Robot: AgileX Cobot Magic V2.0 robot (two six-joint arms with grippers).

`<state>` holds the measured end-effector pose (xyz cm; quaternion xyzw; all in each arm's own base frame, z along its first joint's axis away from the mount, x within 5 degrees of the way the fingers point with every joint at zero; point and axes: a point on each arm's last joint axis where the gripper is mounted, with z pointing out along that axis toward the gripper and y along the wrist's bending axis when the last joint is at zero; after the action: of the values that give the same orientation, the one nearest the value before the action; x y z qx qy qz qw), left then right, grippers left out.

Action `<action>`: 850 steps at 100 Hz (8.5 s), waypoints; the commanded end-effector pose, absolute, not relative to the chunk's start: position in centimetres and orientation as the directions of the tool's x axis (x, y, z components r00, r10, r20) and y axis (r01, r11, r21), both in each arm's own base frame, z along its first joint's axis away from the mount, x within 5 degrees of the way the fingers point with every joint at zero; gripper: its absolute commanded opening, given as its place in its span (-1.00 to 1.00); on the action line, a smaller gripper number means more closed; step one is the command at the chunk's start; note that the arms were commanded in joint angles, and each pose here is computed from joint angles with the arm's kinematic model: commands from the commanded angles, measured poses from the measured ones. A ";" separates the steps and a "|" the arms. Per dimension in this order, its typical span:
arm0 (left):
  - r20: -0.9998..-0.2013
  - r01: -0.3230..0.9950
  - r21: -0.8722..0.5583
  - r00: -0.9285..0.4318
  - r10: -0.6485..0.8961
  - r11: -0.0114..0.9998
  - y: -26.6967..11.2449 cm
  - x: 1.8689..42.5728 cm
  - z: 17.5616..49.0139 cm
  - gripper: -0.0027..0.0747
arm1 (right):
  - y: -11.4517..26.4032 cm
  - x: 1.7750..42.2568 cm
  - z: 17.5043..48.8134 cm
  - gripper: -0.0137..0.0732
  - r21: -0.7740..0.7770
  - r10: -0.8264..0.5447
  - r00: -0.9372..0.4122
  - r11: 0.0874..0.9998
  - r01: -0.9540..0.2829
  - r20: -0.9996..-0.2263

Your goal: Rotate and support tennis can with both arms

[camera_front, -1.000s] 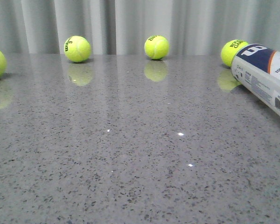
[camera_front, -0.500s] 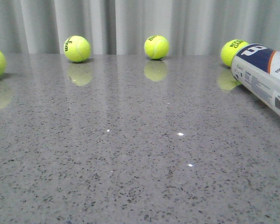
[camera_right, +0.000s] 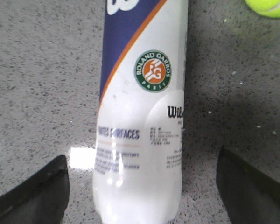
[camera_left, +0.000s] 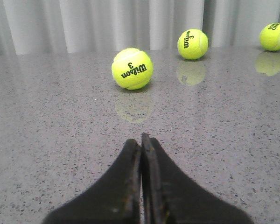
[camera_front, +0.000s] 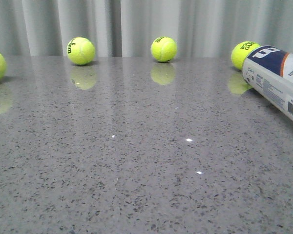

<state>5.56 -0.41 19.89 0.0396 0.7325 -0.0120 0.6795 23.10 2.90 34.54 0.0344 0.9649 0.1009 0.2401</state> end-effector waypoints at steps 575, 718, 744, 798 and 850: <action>-0.862 0.094 0.012 -0.503 0.058 0.995 -1.1 13.6 33.8 -0.23 | 2.8 5.5 31.8 -0.84 0.149 0.015 -0.293 0.884 -0.442 -0.956; -0.352 0.354 -0.872 -0.933 0.068 0.340 -17.2 30.9 27.7 0.28 | 2.8 5.5 31.8 -0.84 0.150 0.016 -0.293 0.884 -0.443 -0.956; -0.355 0.364 -0.891 -0.931 0.084 0.271 -17.3 30.7 28.0 -0.77 | 2.8 5.5 31.8 -0.84 0.150 0.016 -0.293 0.884 -0.443 -0.956; -0.638 0.656 -0.663 -0.747 0.187 0.360 -15.7 26.7 37.4 -0.99 | 2.8 5.5 31.8 -0.84 0.150 0.016 -0.293 0.884 -0.443 -0.956; -0.620 0.643 -0.215 -0.671 0.406 0.735 -12.8 21.2 43.7 -0.99 | 2.8 5.5 31.8 -0.84 0.150 0.016 -0.293 0.884 -0.443 -0.956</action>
<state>23.08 -12.35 42.10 0.2857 0.8943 -0.2174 0.2670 5.27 2.72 30.39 -0.1367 0.8084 0.1909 0.5398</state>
